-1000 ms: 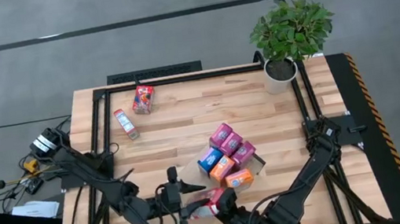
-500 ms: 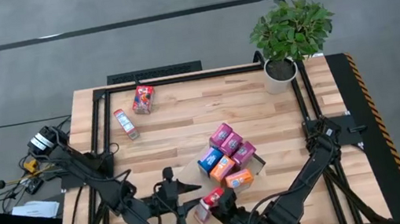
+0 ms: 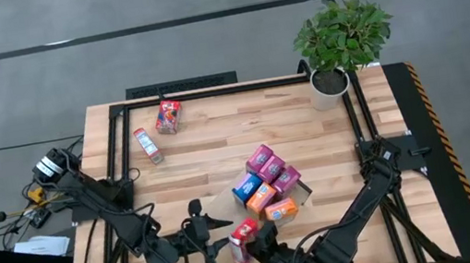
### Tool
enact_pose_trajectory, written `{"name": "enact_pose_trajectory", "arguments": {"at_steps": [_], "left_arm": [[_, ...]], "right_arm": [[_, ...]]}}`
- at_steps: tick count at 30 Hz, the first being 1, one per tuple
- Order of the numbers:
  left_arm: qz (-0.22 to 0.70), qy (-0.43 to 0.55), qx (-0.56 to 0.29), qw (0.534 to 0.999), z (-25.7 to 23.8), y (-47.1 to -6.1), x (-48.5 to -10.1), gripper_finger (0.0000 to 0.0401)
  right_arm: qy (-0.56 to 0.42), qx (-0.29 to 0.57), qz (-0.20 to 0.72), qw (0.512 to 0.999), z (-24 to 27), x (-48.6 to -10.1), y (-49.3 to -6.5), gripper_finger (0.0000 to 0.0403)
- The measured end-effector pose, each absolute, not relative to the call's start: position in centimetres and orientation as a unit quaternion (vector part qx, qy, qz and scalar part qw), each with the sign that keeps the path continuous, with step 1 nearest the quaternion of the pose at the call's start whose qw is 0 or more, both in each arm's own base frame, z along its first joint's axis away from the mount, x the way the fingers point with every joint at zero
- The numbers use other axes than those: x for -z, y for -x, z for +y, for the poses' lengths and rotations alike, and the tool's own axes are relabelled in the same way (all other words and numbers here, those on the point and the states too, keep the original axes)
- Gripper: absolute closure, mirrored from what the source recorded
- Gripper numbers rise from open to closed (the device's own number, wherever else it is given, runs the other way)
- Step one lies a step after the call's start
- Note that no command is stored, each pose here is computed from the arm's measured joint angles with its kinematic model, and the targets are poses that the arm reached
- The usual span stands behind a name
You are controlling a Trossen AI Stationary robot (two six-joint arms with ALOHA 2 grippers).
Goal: Stack cereal on shelf
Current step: Put the bottom red cereal box onto the shelf
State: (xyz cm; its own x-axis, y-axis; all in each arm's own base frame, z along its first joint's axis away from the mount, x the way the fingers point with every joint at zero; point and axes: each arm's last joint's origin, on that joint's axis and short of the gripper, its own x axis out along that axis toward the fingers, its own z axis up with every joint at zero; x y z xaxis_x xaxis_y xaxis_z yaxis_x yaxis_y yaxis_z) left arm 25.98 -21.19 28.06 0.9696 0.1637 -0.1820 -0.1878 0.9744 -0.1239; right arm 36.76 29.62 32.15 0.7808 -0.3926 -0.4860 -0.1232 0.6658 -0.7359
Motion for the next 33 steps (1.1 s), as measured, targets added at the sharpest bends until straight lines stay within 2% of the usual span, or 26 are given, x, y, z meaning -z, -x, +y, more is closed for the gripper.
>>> {"name": "enact_pose_trajectory", "arguments": {"at_steps": [15, 21, 33], "left_arm": [[0.087, 0.044, -0.086, 0.992, -21.6, -25.6, -28.0, 0.0248], [0.061, -0.001, -0.111, 0.992, -21.5, -25.7, -28.7, 0.0248], [0.057, -0.007, -0.112, 0.992, -21.5, -25.7, -28.9, 0.0248]], "right_arm": [[0.373, 0.087, 0.311, 0.870, 29.6, -32.3, -37.1, 0.0311], [0.400, 0.080, 0.319, 0.855, 29.2, -32.3, -37.3, 0.0311], [0.430, 0.070, 0.332, 0.837, 29.0, -32.0, -37.3, 0.0311]]}}
